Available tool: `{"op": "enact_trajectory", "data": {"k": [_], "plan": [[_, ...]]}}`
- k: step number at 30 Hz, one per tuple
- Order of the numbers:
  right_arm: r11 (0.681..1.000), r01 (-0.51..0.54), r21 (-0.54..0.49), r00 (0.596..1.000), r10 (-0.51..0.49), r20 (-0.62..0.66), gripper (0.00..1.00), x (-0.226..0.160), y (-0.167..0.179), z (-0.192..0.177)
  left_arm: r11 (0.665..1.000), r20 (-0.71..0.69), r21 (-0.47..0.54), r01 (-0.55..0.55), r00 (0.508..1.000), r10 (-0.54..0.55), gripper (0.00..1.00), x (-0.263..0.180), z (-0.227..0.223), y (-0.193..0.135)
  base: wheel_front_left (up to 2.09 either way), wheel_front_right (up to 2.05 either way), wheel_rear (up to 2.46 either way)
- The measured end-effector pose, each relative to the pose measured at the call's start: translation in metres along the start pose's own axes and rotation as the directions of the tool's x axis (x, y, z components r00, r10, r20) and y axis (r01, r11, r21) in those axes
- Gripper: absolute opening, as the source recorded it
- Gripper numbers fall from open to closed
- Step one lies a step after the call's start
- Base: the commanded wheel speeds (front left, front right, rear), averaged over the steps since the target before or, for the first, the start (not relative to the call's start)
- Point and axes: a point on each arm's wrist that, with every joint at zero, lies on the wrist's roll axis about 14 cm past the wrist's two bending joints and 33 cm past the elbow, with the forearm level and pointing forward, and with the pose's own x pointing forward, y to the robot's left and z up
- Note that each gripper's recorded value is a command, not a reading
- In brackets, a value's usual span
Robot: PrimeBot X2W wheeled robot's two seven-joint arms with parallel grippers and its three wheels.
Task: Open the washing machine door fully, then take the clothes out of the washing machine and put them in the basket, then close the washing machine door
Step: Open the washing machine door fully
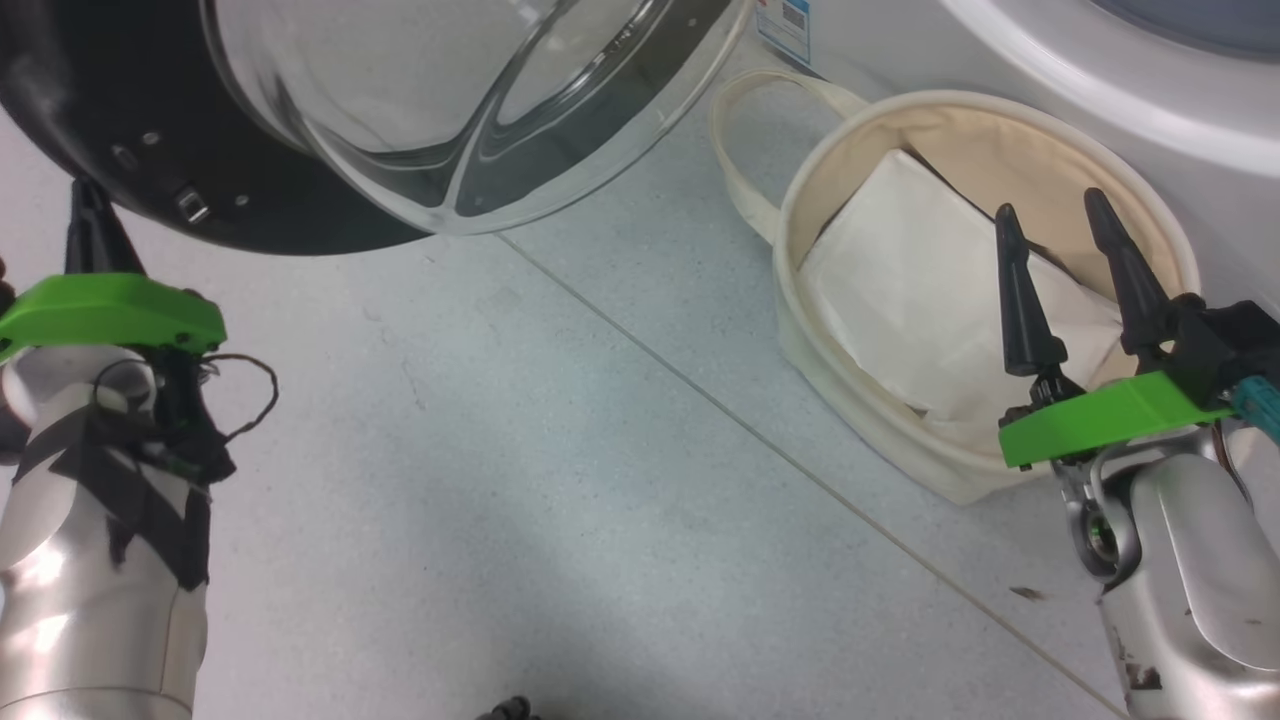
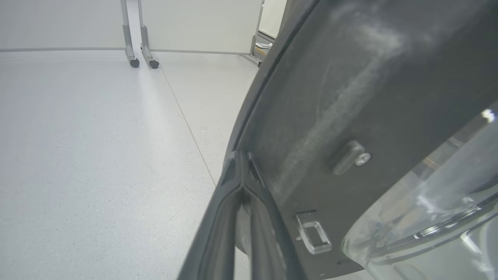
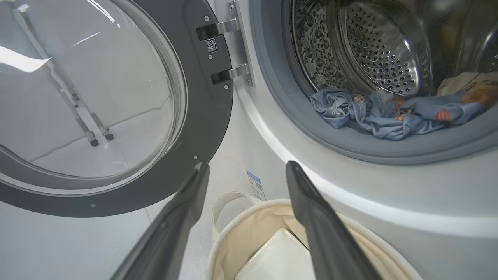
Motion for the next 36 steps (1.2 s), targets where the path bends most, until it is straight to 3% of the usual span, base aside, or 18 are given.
{"op": "enact_trajectory", "data": {"k": [16, 17, 18, 21, 30, 36], "plan": [[0.999, 0.018, -0.036, 0.999, -0.017, 0.034, 1.00, -0.011, 0.001, 0.030, 0.999, 0.046, -0.013, 0.047, 0.998, -0.047, 0.00, -0.006, 0.017, -0.007, 0.00, 0.00, 0.00], [0.999, 0.017, -0.034, 0.999, -0.016, 0.039, 1.00, -0.012, 0.004, 0.034, 0.998, 0.049, -0.017, 0.058, 0.997, -0.057, 0.66, -0.008, 0.018, -0.008, 0.00, 0.00, 0.00], [0.999, 0.016, -0.033, 0.999, -0.014, 0.045, 1.00, -0.013, 0.007, 0.038, 0.998, 0.054, -0.027, 0.061, 0.997, -0.060, 1.00, -0.011, 0.020, -0.007, 0.00, 0.00, 0.00], [1.000, 0.017, -0.025, 0.998, -0.016, 0.061, 1.00, -0.021, 0.016, 0.050, 0.997, 0.059, -0.042, 0.068, 0.996, -0.065, 1.00, -0.022, 0.022, 0.003, 0.00, 0.00, 0.00], [0.999, 0.040, -0.026, 0.996, -0.038, 0.084, 1.00, -0.058, 0.037, 0.079, 0.994, 0.092, 0.035, 0.102, 0.990, -0.105, 1.00, -0.055, 0.033, 0.024, 0.00, 0.00, 0.00], [0.993, 0.106, -0.047, 0.987, -0.099, 0.130, 1.00, -0.096, 0.030, 0.105, 0.974, 0.087, 0.070, 0.213, 0.972, -0.219, 1.00, -0.074, 0.026, 0.002, 0.00, 0.00, 0.00]]}}
